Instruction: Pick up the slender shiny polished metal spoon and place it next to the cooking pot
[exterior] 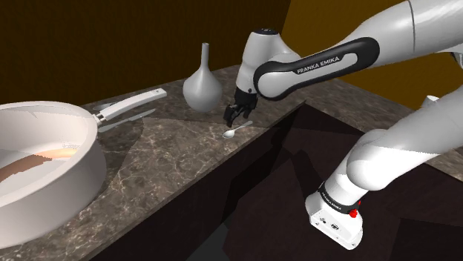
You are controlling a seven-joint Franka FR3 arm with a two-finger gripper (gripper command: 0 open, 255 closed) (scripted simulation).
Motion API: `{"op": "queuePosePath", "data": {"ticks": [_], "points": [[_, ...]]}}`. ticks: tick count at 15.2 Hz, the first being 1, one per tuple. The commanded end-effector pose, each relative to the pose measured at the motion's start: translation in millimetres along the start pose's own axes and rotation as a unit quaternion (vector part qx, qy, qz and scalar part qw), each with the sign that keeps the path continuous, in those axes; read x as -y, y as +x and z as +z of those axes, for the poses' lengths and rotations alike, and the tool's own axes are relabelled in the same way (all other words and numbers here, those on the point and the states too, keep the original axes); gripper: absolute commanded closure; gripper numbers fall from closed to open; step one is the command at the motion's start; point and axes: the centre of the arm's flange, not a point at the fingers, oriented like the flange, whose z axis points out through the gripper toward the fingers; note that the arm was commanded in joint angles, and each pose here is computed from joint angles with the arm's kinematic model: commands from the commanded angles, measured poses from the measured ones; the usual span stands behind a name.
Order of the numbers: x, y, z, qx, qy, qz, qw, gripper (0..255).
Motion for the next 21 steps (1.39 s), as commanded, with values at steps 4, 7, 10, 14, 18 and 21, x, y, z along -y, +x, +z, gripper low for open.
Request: {"op": "queuePosePath", "data": {"ticks": [4,7,10,14,18,21], "points": [[24,19,36,-0.026,-0.005,-0.012,0.9996,0],[24,20,52,-0.026,-0.005,-0.012,0.9996,0],[24,21,68,-0.026,-0.005,-0.012,0.9996,0],[24,21,71,-0.026,-0.005,-0.012,0.9996,0],[24,21,71,-0.026,-0.005,-0.012,0.9996,0],[24,21,71,-0.026,-0.005,-0.012,0.9996,255]]}}
